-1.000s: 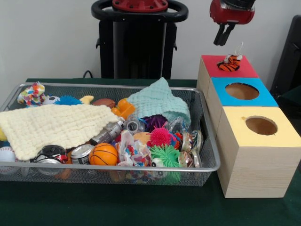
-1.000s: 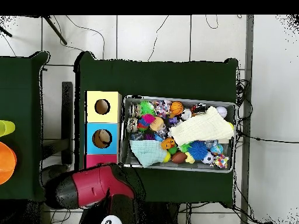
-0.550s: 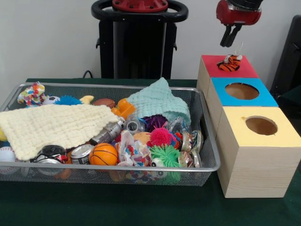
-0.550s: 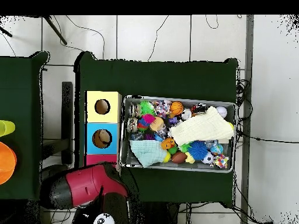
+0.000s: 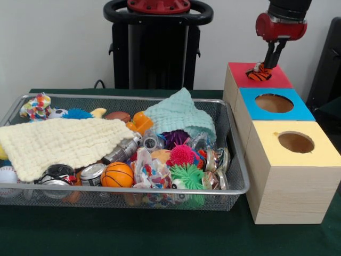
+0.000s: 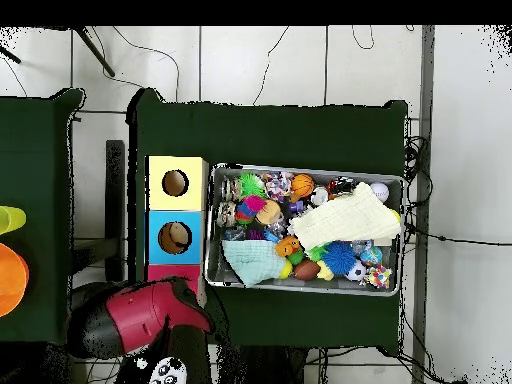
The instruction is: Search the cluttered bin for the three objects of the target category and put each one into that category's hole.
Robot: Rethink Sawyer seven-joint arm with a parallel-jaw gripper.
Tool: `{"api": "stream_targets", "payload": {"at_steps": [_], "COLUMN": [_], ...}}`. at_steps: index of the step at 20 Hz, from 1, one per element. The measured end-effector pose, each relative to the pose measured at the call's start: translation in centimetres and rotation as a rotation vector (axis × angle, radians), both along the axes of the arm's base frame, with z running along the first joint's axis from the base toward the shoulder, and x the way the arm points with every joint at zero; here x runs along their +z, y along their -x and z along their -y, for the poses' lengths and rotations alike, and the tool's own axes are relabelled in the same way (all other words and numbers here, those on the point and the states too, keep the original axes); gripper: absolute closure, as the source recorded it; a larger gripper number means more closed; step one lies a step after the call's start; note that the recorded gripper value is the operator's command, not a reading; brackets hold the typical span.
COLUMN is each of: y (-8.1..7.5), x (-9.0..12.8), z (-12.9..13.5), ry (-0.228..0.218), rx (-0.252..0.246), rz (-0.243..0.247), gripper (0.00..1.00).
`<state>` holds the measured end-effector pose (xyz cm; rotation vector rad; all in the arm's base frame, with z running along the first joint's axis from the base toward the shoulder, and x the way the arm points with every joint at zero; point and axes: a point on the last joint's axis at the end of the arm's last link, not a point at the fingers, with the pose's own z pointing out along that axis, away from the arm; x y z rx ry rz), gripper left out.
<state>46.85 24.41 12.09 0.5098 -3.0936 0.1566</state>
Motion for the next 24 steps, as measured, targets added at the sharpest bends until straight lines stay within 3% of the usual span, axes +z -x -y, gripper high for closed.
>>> {"api": "stream_targets", "payload": {"at_steps": [9, 17, 24], "y": [0.1, -1.2, -1.3], "x": [-0.7, -0.4, -0.5], "z": [-0.4, 1.6, 2.0], "ry": [-0.007, -0.01, -0.01], "rx": [0.01, -0.034, -0.042], "rz": [0.011, 0.017, 0.016], "gripper": [1.0, 1.0, 1.0]}}
